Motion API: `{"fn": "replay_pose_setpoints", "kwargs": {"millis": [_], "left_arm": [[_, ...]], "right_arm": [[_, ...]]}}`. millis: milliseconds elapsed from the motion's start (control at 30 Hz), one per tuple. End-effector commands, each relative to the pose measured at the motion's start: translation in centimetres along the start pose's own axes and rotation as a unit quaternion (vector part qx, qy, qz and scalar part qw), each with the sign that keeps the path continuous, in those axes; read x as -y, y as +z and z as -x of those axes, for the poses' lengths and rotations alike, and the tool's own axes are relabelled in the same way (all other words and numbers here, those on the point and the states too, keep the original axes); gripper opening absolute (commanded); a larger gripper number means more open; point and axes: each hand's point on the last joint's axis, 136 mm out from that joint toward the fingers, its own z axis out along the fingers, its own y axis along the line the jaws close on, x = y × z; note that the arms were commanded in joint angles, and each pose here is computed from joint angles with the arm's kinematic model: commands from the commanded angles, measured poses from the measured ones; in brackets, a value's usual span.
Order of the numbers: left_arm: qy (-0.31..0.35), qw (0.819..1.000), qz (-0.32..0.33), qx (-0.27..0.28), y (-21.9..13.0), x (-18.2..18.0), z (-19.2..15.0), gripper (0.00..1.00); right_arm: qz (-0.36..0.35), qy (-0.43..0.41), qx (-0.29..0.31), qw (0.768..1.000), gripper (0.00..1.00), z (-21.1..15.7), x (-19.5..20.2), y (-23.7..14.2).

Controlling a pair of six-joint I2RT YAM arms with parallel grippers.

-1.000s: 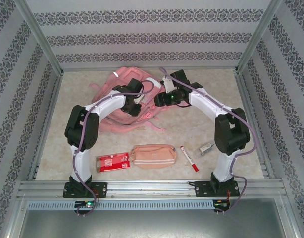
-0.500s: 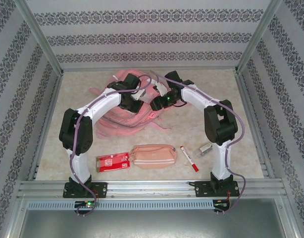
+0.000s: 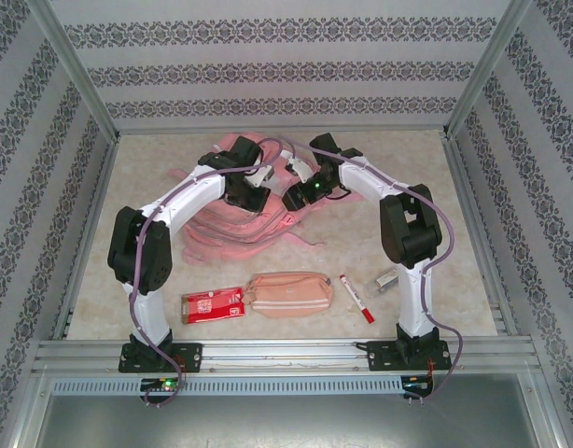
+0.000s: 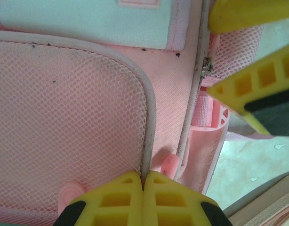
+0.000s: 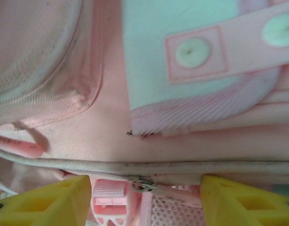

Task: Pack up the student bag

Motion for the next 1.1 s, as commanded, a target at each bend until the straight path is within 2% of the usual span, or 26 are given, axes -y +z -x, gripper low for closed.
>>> {"fn": "replay_pose_setpoints", "kwargs": {"millis": [0,100,200,400,533,700,767,833,933,1067], "left_arm": [[-0.007,0.999,-0.023,0.049,-3.6,1.0,2.1,0.0],[-0.008,0.998,-0.023,0.051,-3.7,1.0,2.2,0.0],[-0.008,0.999,-0.024,0.048,-3.6,0.8,2.1,0.0],[-0.009,0.998,-0.031,0.045,-3.5,1.1,2.0,0.0],[-0.01,0.998,-0.031,0.046,-3.6,1.1,2.1,0.0],[-0.01,0.998,-0.032,0.047,-3.6,1.2,2.1,0.0],[-0.014,0.998,-0.034,0.048,-3.6,1.2,2.2,0.0],[-0.019,0.998,-0.038,0.052,-3.7,1.3,2.4,0.0],[-0.029,0.997,-0.043,0.058,-3.6,1.5,2.8,0.0],[-0.04,0.996,-0.044,0.061,-3.4,1.4,3.3,0.0]], "right_arm": [[0.068,0.004,-0.029,0.997,0.61,-2.5,-2.0,0.5],[0.082,-0.001,-0.034,0.996,0.59,-2.9,-2.4,0.2],[0.047,-0.02,-0.042,0.998,0.59,-3.2,-1.6,0.0],[0.029,-0.047,-0.034,0.998,0.57,-2.1,-1.3,-0.3],[-0.022,-0.045,-0.035,0.998,0.47,-1.6,0.3,0.2],[-0.076,-0.067,-0.024,0.995,0.23,-0.9,1.0,0.4],[-0.076,-0.076,-0.013,0.994,0.12,-0.5,0.4,0.1],[-0.065,-0.08,-0.002,0.995,0.05,-0.1,-0.5,-0.5],[-0.047,-0.078,0.004,0.996,0.0,0.4,-1.9,-2.0],[-0.028,-0.022,-0.016,0.999,0.0,0.4,-2.6,-4.3]]}}
